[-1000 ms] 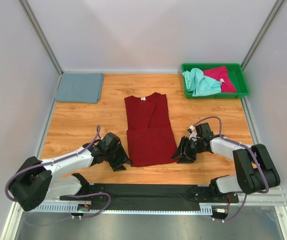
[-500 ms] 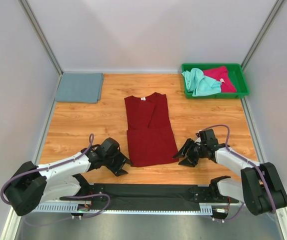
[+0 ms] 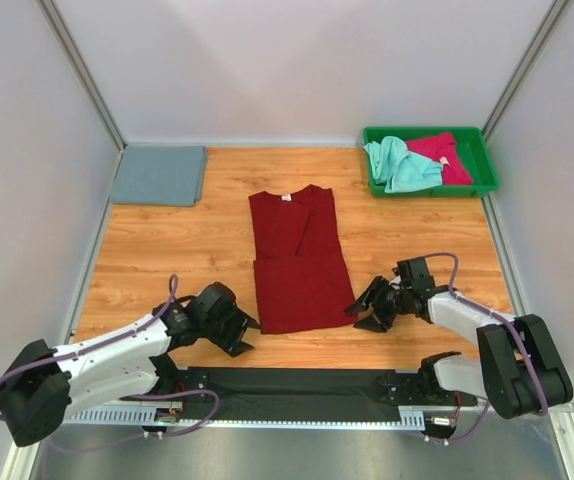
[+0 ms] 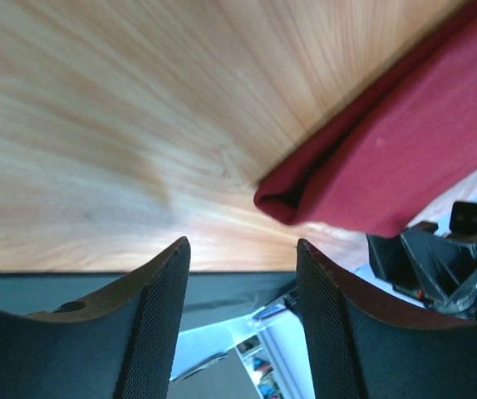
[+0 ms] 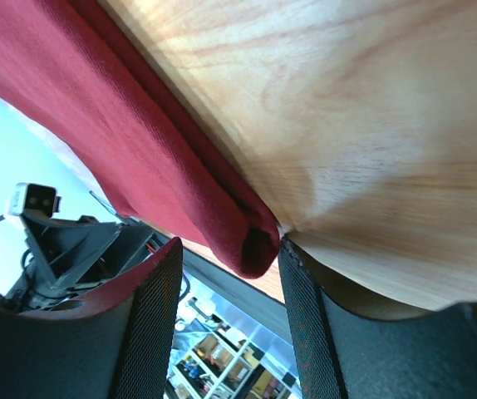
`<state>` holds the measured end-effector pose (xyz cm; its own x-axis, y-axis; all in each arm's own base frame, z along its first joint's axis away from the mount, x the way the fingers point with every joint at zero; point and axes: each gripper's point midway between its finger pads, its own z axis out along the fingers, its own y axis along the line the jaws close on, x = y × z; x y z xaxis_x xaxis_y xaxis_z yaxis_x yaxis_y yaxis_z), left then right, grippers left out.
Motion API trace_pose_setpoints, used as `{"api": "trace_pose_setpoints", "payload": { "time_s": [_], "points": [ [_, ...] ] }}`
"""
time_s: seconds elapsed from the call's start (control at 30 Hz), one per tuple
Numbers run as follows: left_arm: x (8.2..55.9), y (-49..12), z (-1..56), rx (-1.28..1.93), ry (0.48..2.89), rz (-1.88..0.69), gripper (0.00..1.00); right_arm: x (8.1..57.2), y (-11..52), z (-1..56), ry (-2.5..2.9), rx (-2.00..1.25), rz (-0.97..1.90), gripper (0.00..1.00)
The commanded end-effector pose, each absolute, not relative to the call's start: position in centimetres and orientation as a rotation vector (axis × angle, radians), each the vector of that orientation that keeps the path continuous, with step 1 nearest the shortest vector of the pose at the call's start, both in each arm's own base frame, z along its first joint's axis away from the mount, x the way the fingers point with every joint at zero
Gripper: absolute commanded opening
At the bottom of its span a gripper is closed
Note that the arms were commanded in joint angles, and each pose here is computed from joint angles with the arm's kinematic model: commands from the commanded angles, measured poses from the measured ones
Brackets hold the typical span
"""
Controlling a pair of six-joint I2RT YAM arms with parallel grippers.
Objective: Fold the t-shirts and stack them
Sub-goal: Fold the tshirt
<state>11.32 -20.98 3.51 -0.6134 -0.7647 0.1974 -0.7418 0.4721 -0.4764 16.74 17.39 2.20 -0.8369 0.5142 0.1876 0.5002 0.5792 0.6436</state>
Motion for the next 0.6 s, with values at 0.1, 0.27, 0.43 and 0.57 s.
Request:
{"api": "trace_pose_setpoints", "payload": {
  "time_s": [0.1, 0.27, 0.43, 0.57],
  "points": [
    [13.3, -22.8, 2.9, -1.468, 2.568, -0.913, 0.63, 15.6, 14.3, -1.8, 2.789, 1.06, 0.801, 0.51],
    [14.8, -22.6, 3.1, -1.496, 2.477, -0.917, 0.64, 15.4, 13.9, -2.0, 2.789, 1.101, 0.763, 0.47],
    [14.1, -22.4, 2.3, -1.529, 2.504, -0.878, 0.63, 15.5, 13.7, -2.0, 2.78, 1.106, 0.746, 0.44],
    [13.6, -21.9, 1.5, -1.57, 2.505, -0.847, 0.62, 15.5, 13.3, -2.4, 2.776, 1.136, 0.704, 0.43]
  ]
}}
